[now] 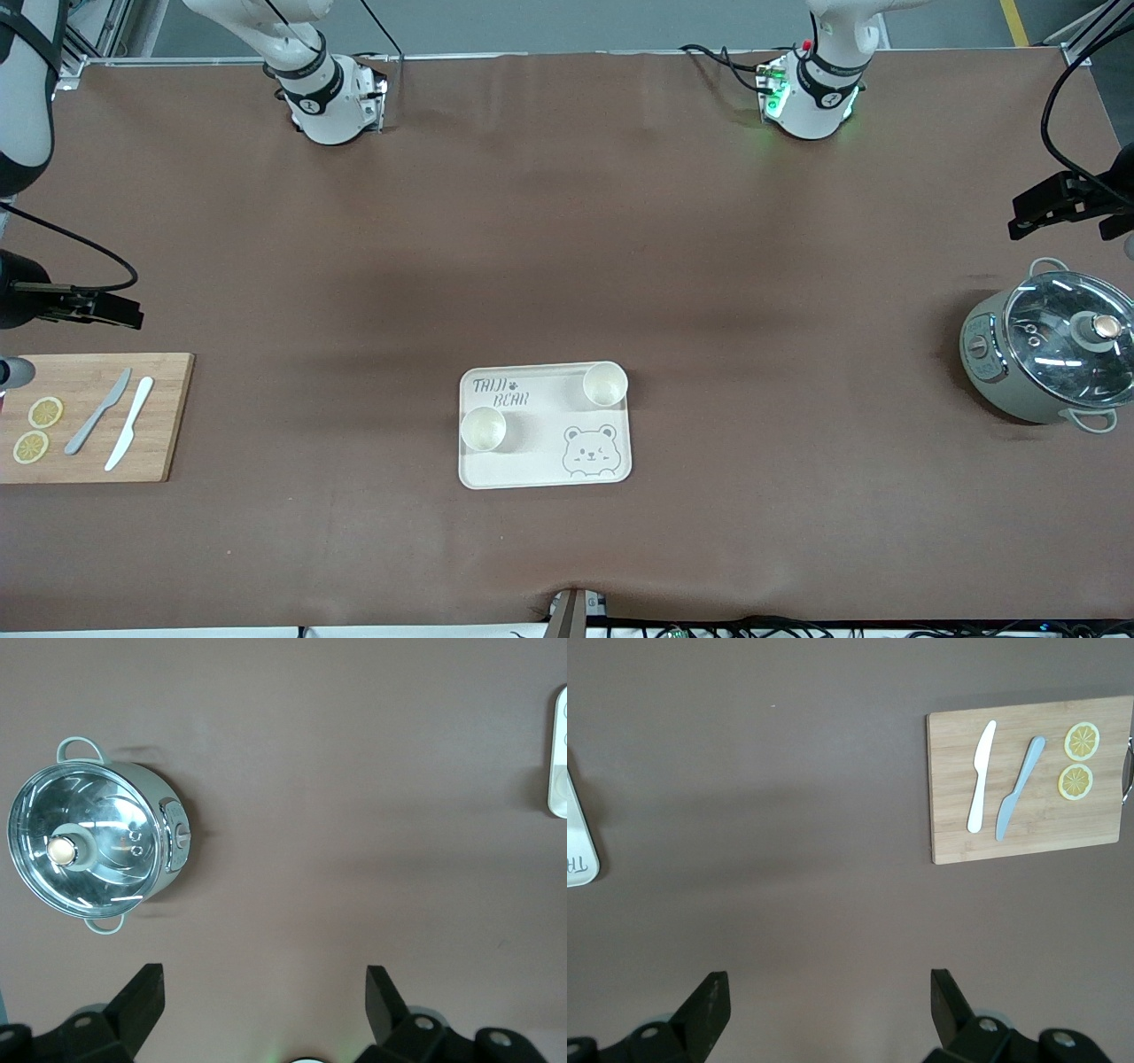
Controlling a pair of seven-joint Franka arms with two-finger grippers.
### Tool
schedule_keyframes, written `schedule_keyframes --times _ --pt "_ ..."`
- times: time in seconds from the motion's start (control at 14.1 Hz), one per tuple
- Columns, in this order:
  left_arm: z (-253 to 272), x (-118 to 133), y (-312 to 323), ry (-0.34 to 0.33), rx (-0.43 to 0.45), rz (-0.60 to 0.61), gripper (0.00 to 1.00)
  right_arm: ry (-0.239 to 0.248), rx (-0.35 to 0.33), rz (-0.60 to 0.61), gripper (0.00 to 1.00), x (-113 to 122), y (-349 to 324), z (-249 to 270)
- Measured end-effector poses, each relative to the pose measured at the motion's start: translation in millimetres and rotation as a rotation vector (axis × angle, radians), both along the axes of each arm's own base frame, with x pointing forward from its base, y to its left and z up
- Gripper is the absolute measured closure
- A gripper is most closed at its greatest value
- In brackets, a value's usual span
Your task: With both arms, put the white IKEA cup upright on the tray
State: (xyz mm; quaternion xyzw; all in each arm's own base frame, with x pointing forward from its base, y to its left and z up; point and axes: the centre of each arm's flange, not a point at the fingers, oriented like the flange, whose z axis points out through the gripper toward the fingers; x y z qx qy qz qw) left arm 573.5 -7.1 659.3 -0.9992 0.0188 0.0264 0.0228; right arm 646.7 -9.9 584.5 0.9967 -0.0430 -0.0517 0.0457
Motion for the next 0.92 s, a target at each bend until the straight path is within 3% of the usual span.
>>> schedule_keyframes --times 0.21,0.42,0.92 --pt "0 0 0 0.0 0.0 0.0 0.0 -0.056 0.011 -0.002 0.0 -23 2 -11" --pt "0 0 0 0.0 0.0 0.0 0.0 -0.055 0.006 -0.01 0.0 -46 -3 -19" --pt "0 0 0 0.0 0.0 0.0 0.0 -0.056 0.006 -0.011 0.0 -51 -2 -18"
